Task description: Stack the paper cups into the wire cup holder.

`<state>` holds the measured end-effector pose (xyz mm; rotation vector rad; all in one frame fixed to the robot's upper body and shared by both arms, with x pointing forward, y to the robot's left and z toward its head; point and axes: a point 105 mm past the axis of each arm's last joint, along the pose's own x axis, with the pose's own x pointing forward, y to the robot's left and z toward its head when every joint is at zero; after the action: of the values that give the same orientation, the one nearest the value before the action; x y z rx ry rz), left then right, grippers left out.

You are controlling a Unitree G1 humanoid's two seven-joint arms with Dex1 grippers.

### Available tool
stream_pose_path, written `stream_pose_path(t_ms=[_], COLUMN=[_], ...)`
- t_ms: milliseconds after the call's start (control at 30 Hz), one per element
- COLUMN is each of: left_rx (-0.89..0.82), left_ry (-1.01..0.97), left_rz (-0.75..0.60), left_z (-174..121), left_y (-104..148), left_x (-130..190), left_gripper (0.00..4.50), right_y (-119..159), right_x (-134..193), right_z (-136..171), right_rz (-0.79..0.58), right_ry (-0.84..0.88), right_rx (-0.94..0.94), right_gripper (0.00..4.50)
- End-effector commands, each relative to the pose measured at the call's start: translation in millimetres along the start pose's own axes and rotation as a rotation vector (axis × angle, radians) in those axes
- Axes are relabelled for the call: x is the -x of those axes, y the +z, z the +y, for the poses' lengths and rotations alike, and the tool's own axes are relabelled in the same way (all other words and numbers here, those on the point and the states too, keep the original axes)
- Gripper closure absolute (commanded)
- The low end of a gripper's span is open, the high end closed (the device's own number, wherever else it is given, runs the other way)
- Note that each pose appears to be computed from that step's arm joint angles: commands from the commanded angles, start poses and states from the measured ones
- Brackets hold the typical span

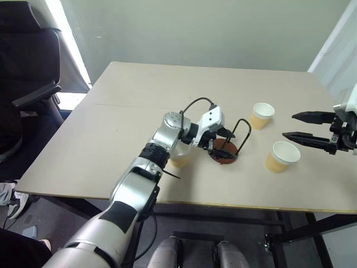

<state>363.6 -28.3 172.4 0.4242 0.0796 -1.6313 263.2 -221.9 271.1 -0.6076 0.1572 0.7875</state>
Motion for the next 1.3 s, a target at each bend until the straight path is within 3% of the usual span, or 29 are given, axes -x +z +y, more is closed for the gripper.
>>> stream_pose_path(t_ms=[33, 500, 933, 1200, 1300], left_rx=[-0.047, -0.148, -0.224, -0.224, -0.220], left_ry=[-0.017, -0.027, 0.085, 0.090, 0.092], left_rz=[-0.017, 0.139, 0.188, 0.226, 0.230], left_z=[-2, -2, 24, 28, 29], left_y=[11, -2, 22, 23, 24], left_x=[0, 14, 32, 50, 56], left_gripper=[0.04, 0.04, 0.04, 0.04, 0.00], right_y=[10, 12, 12, 9, 8], right_x=[2, -1, -6, -8, -9], right_z=[-1, -3, -2, -3, -4], right_rz=[-0.021, -0.020, -0.019, 0.004, 0.005], right_ry=[-0.009, 0.008, 0.043, 0.063, 0.065], right_rx=[0.047, 0.056, 0.066, 0.067, 0.064], right_gripper=[1.87, 1.87, 1.87, 1.87, 1.31])
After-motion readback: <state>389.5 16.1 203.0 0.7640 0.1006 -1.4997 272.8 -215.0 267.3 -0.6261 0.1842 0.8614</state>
